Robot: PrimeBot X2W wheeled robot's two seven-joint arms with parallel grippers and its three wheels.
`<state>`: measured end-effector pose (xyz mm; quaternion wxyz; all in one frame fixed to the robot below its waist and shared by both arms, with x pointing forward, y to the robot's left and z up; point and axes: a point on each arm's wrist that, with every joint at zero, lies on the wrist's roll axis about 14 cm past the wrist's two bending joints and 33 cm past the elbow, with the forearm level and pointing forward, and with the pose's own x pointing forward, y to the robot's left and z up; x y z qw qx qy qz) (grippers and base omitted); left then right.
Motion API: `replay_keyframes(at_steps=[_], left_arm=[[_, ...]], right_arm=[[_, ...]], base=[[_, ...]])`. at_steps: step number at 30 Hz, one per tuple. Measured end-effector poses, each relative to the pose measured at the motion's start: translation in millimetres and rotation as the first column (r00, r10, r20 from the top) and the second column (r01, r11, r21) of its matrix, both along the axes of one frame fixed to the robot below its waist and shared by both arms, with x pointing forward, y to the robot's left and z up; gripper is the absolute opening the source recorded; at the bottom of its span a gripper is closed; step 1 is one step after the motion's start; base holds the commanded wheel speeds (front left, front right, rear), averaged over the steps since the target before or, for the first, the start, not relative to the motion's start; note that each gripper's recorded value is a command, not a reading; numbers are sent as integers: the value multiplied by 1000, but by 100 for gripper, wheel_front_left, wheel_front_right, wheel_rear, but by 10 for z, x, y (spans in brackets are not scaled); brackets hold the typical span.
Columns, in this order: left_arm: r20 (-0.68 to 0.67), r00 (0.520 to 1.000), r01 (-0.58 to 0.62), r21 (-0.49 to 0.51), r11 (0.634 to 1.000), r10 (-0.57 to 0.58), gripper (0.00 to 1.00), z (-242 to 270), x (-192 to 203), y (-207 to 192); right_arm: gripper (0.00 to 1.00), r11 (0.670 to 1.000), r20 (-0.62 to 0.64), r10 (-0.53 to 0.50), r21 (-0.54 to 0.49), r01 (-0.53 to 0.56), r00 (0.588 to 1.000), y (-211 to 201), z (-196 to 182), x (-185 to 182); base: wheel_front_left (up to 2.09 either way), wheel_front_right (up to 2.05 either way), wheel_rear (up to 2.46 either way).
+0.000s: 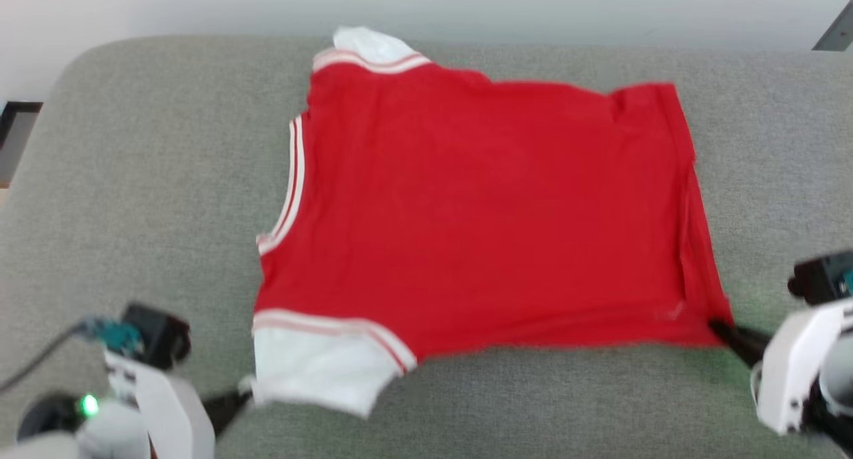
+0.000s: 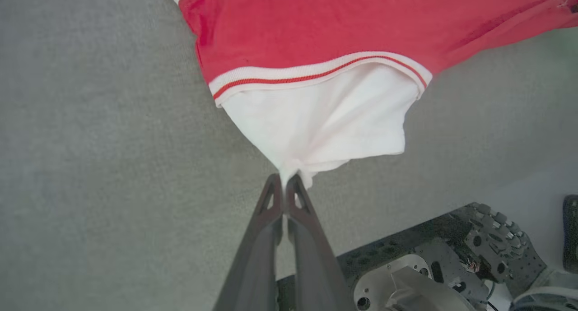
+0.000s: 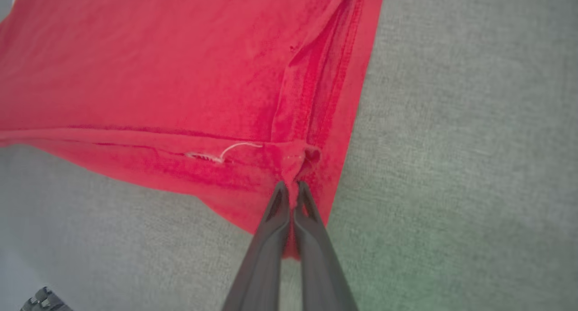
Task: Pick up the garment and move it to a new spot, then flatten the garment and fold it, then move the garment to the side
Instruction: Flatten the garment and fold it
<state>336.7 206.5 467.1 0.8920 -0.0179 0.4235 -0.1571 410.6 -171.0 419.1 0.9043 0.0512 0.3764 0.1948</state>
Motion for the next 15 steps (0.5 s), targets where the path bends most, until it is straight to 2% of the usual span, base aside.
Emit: replay_keyframes(at_steps=[5, 9, 12, 15], left_arm=[[-149, 989, -18, -29, 999, 13, 0, -169, -397, -84], [-204, 979, -19, -46, 999, 10, 0, -228, -549, -134], [-200, 980, -11, -50, 999, 1, 0, -206, -533, -151], [-113, 994, 2, -18, 1000, -4, 0, -65, -307, -84]], right_arm=[[0, 1000, -114, 21, -5, -22, 993, 3, -94, -369], [0, 1000, -171, 24, 0, -24, 985, 12, -126, -558], [0, 1000, -149, 5, 4, -4, 989, 6, -56, -531], [0, 1000, -100, -21, 1, 21, 995, -18, 40, -434]], base=[[0, 0, 0], [0, 0, 0], [0, 0, 0], [0, 0, 0]])
